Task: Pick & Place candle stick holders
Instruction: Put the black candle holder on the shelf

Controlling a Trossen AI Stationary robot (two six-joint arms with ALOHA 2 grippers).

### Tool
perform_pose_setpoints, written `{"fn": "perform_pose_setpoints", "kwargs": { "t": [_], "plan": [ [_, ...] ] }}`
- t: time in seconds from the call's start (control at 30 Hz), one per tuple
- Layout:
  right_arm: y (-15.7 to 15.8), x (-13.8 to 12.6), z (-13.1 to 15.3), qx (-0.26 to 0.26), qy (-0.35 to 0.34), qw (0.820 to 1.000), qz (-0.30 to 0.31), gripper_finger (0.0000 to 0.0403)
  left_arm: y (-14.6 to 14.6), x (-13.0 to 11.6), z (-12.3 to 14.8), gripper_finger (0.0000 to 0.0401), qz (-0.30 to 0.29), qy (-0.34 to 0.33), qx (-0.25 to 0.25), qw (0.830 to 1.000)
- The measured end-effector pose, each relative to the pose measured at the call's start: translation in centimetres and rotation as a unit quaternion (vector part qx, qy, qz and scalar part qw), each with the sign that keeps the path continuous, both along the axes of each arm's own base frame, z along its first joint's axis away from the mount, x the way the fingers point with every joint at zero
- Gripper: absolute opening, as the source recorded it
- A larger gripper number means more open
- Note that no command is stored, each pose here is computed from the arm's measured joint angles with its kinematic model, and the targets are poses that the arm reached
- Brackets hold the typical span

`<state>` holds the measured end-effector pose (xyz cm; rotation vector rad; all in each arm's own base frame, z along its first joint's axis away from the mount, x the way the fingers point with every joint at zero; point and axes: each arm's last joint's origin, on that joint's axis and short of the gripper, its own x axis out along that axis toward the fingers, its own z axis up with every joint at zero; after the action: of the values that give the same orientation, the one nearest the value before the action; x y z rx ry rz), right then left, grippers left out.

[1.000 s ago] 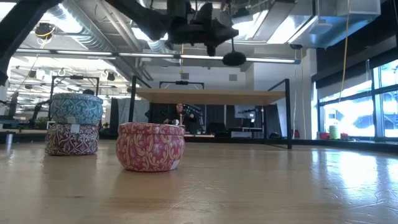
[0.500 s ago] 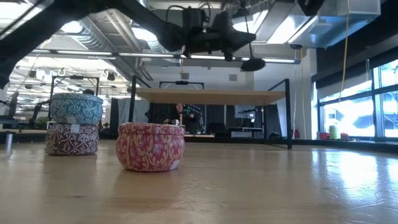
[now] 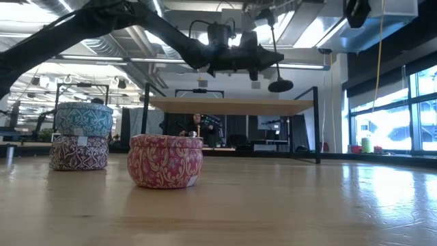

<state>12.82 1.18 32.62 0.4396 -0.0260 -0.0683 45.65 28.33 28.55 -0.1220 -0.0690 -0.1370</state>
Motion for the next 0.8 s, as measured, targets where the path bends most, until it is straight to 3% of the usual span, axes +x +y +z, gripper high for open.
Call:
{"fn": "perform_pose_setpoints", "kwargs": {
  "t": [0.3,0.8],
  "plan": [
    [-0.2,-0.7,0.2,-0.002,-0.007,1.0,-0.025,0.0018,-0.6,0.5,-0.6,0.0008,-0.001,0.023,0.029,0.999],
    [-0.2,-0.7,0.4,-0.001,-0.017,1.0,-0.026,0.0018,0.2,0.1,-1.2,0.0009,0.028,0.04,0.033,0.998]
  ]
}}
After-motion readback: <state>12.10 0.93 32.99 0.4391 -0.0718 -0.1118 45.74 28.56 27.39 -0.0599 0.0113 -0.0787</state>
